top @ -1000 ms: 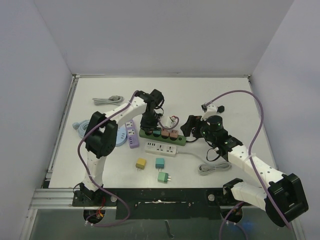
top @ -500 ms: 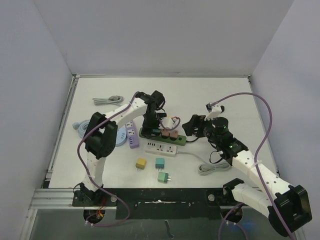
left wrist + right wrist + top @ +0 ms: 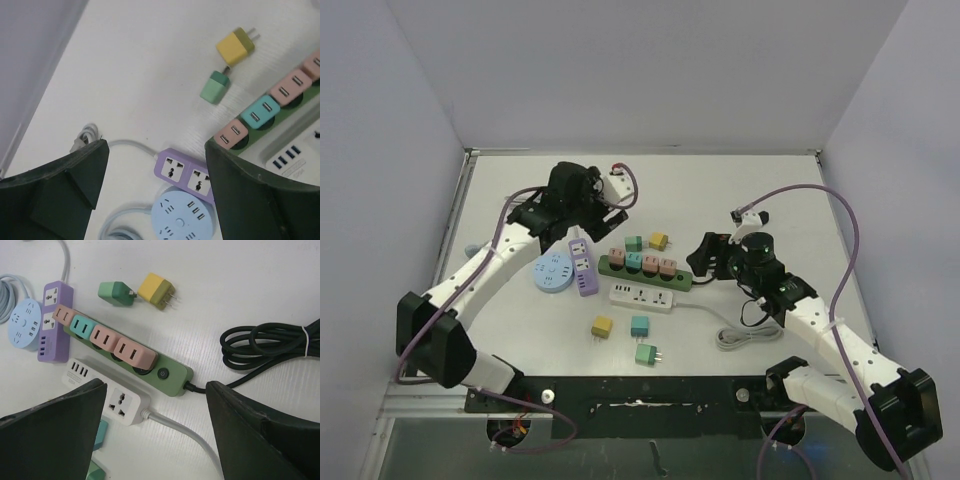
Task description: Insert the plug
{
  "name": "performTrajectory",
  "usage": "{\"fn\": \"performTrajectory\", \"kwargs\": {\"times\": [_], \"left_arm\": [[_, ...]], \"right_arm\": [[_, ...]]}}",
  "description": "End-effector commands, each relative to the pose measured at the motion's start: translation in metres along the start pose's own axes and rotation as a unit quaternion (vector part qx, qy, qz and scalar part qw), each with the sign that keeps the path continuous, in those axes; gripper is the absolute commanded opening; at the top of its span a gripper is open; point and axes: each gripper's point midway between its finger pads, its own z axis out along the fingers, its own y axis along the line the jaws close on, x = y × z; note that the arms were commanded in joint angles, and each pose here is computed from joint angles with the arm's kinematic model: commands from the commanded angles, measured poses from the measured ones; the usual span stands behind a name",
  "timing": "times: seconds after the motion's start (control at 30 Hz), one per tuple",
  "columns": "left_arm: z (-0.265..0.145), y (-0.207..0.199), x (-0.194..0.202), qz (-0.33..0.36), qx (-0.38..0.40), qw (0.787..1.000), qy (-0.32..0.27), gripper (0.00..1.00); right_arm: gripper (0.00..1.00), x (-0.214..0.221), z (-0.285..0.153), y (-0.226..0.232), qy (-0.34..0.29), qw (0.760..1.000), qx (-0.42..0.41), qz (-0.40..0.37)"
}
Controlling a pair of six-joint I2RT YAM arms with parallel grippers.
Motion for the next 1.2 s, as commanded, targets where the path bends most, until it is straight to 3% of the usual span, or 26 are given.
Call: {"fn": "performTrajectory", "kwargs": {"times": [0.0,0.07,0.17,0.23,0.33,0.5,0.63,0.8,1.03,1.17], "left_arm": [[-0.065,0.074,-0.057,-0.276,-0.225,0.918,-0.176,0.77],[-0.081,0.07,-0.054,-0.363,-0.203,0.888,-0.196,0.78],[-0.093,0.053,-0.034,-0.427,-0.155,0.867,-0.206,0.85],[-0.1,0.044,-0.016,-0.476,-0.145,0.842,-0.208,0.85],[-0.111,0.031,0.006,-0.518,-0.127,0.823,-0.198,0.85],[-0.112,-0.005,0.033,-0.552,-0.097,0.814,-0.152,0.85],[-0.105,-0.034,0.045,-0.572,-0.06,0.806,-0.14,0.85],[-0.103,-0.036,0.057,-0.588,-0.077,0.795,-0.132,0.86],[-0.102,-0.036,0.053,-0.582,-0.067,0.8,-0.127,0.86],[-0.101,-0.041,0.055,-0.588,-0.059,0.797,-0.127,0.86]], "right_arm": [[0.81,-0.004,-0.006,0.02,0.018,0.999,-0.038,0.009],[0.81,0.005,-0.006,0.03,0.033,0.998,-0.053,0.004],[0.81,0.029,-0.008,0.053,0.06,0.996,-0.052,-0.033],[0.82,0.047,-0.01,0.068,0.083,0.993,-0.054,-0.064],[0.82,0.084,-0.015,0.088,0.131,0.983,-0.066,-0.114],[0.82,0.147,-0.029,0.11,0.212,0.949,-0.108,-0.207],[0.8,0.196,-0.046,0.127,0.289,0.897,-0.206,-0.264],[0.79,0.209,-0.048,0.146,0.302,0.866,-0.268,-0.294],[0.75,0.226,-0.031,0.133,0.321,0.844,-0.215,-0.372],[0.68,0.225,-0.022,0.119,0.324,0.841,-0.167,-0.4]]}}
